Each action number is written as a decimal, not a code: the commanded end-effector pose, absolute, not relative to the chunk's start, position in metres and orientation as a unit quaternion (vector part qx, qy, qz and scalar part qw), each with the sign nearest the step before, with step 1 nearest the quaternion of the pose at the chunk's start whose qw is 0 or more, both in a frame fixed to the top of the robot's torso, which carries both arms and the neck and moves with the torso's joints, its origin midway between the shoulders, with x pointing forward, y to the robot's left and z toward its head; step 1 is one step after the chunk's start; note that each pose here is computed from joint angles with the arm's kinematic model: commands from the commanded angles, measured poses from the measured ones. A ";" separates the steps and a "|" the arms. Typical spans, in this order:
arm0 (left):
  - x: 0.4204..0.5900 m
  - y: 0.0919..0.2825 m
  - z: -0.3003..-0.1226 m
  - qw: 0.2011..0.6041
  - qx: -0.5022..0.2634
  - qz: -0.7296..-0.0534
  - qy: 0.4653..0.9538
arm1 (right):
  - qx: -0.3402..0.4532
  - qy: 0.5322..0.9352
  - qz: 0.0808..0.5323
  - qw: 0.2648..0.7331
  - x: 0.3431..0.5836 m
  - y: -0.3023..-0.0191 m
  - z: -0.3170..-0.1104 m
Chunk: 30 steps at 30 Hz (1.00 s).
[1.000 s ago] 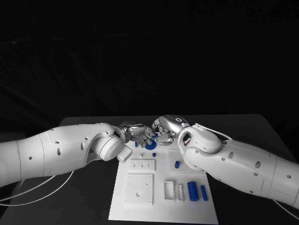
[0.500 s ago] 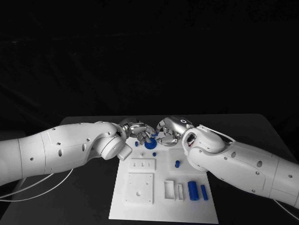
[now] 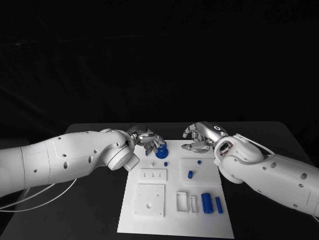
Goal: Assemble the parts on the task board
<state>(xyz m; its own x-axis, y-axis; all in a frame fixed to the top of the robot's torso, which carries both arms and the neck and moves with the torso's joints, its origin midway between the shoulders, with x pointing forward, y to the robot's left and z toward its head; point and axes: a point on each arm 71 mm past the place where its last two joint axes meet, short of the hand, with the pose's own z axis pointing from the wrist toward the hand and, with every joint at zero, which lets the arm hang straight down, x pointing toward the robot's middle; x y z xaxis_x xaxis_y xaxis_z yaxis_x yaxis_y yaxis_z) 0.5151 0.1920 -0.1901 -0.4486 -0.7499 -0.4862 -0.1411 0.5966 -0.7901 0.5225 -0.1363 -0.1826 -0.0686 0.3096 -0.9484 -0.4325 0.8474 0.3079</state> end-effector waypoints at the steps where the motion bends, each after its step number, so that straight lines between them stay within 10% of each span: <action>1: 0.515 0.195 -0.193 0.456 -0.250 -0.301 0.799 | -0.011 0.656 0.303 0.691 0.525 -0.151 -0.178; 30: 0.512 0.188 -0.221 0.461 -0.135 -0.194 0.855 | 0.086 0.638 0.288 0.709 0.555 -0.205 -0.139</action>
